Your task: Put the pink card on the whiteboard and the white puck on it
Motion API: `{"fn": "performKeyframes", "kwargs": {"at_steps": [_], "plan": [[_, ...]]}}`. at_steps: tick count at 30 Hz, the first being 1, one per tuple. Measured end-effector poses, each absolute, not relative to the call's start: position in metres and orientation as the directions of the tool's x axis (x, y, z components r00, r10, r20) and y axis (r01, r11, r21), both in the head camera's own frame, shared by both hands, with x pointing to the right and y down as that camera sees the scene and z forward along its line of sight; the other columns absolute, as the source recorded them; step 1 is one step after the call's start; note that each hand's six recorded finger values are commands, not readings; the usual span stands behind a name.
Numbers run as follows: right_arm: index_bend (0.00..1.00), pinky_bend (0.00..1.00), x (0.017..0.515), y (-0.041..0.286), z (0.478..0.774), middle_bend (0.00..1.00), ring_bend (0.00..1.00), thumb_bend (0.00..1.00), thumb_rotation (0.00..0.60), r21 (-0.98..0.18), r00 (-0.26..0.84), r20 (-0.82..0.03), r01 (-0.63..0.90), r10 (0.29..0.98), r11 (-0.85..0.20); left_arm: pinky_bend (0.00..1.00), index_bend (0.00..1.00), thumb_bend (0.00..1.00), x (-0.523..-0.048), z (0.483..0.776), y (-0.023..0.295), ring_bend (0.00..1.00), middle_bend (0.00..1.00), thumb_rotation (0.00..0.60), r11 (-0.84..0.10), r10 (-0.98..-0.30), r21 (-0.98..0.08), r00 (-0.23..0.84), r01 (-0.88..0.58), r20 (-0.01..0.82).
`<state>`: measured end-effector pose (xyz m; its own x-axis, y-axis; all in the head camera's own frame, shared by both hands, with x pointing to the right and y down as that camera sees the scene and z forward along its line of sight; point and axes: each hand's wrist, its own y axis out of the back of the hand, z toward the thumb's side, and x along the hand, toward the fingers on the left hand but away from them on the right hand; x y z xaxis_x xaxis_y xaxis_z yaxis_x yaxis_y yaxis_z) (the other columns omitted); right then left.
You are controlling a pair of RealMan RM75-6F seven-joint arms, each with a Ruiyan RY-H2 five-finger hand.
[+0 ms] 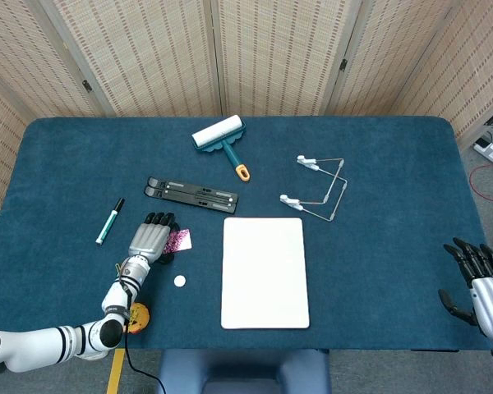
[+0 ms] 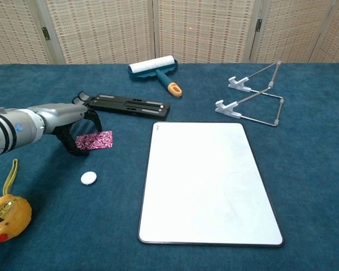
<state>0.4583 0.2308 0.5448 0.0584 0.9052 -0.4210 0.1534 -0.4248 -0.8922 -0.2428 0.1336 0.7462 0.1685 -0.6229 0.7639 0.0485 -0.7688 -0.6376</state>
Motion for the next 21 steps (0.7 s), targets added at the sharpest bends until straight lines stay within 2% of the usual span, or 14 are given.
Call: {"fn": "performKeyframes", "kwargs": {"at_steps": [14,21], "plan": [[0.12,0.00,0.4585,0.2312,0.5451,0.10,0.09,0.37,0.600,-0.892,0.057,-0.421,0.154,0.905,-0.425,0.00,0.38,0.36,-0.2420,0.7504,0.1334,0.07,0.09,0.600,-0.764,-0.630,-0.644,0.169,0.039,0.758],[0.12,0.00,0.4570,0.2309,0.5449,0.10,0.09,0.37,0.600,-0.892,0.062,-0.420,0.154,0.905,-0.425,0.00,0.40,0.36,-0.2429,0.7468,0.1345,0.07,0.09,0.600,-0.752,-0.641,-0.658,0.185,0.044,0.745]]}}
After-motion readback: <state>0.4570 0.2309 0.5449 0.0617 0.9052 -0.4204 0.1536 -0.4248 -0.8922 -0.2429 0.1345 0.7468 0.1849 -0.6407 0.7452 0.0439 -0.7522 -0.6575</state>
